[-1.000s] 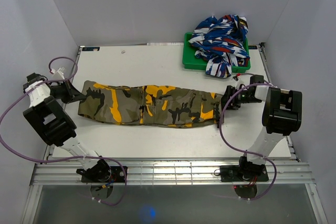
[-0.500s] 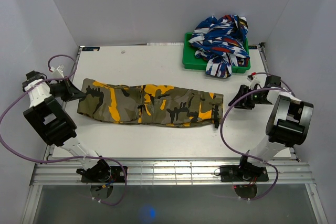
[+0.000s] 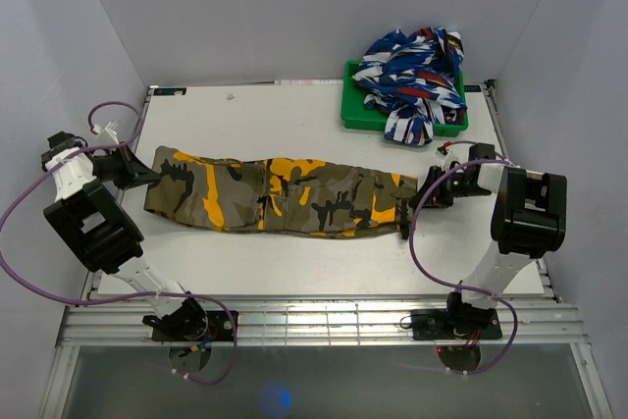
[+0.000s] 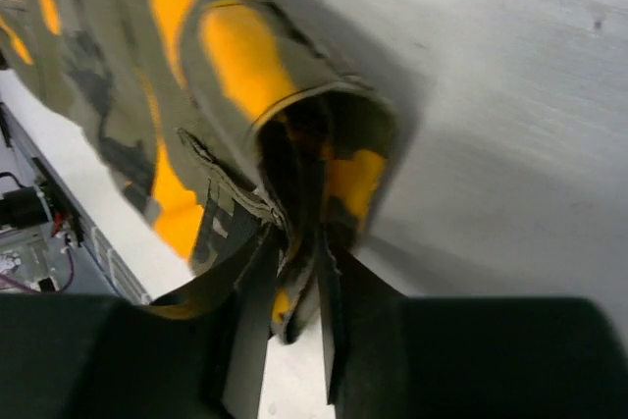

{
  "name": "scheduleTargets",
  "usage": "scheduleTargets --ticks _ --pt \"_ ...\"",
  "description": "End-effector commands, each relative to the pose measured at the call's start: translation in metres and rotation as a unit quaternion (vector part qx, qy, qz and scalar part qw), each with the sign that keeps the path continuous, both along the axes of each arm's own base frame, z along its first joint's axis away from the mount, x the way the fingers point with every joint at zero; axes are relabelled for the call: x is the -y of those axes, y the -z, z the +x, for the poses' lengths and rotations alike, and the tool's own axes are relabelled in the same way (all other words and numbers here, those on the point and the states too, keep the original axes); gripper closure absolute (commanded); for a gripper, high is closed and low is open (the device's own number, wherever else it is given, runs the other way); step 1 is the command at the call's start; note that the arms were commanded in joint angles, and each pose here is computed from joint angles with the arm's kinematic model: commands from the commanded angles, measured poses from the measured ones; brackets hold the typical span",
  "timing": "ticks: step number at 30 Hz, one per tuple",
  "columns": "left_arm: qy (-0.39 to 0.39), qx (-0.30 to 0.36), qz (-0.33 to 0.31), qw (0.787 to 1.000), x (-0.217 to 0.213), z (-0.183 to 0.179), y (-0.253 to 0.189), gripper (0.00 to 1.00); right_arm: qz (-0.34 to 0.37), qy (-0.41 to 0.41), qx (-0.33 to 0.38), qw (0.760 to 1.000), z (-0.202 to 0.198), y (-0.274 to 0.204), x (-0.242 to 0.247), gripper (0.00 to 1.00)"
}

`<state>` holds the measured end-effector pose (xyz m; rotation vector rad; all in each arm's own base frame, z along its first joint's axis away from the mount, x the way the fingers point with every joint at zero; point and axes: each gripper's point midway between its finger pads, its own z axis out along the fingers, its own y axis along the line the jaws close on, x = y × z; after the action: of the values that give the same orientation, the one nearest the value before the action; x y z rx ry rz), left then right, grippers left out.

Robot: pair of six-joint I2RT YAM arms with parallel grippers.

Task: Fold and stack the trousers
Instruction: Fold the trousers

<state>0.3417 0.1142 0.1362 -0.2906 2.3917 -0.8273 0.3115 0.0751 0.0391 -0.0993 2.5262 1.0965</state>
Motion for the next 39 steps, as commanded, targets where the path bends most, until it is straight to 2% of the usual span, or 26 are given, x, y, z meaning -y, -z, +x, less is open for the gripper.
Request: scheduleTargets --ticks 1,6,10,17,25,30,31,39 --pt "0.005 0.058 0.013 0.998 -0.002 0.014 -0.033 1.0 -0.039 0.015 -0.026 0.999 0.005 0.031 0.008 0.75" --pt "0.025 0.09 0.032 0.995 0.017 0.021 -0.065 1.0 -0.066 0.001 -0.032 0.997 0.006 0.045 0.002 0.83" --pt "0.045 0.111 0.02 0.993 0.047 0.027 -0.1 1.0 -0.074 -0.002 -0.035 0.997 0.006 0.048 -0.002 0.9" --pt "0.121 0.125 -0.015 0.985 0.139 0.031 -0.144 1.0 -0.114 0.005 -0.038 0.993 0.003 0.057 0.005 0.92" --pt "0.175 0.11 -0.103 0.973 0.218 0.035 -0.165 1.0 -0.137 0.021 -0.04 0.989 0.004 0.06 0.006 0.92" --pt "0.219 0.128 -0.148 0.956 0.268 0.039 -0.189 1.0 -0.14 0.019 -0.042 0.989 0.004 0.06 0.006 0.92" --pt "0.24 0.118 -0.159 0.95 0.291 0.032 -0.19 1.0 -0.142 0.018 -0.042 0.989 0.004 0.061 0.005 0.92" --pt "0.295 0.099 -0.165 0.936 0.374 0.017 -0.169 1.0 -0.137 0.018 -0.039 0.99 0.005 0.059 0.002 0.92"
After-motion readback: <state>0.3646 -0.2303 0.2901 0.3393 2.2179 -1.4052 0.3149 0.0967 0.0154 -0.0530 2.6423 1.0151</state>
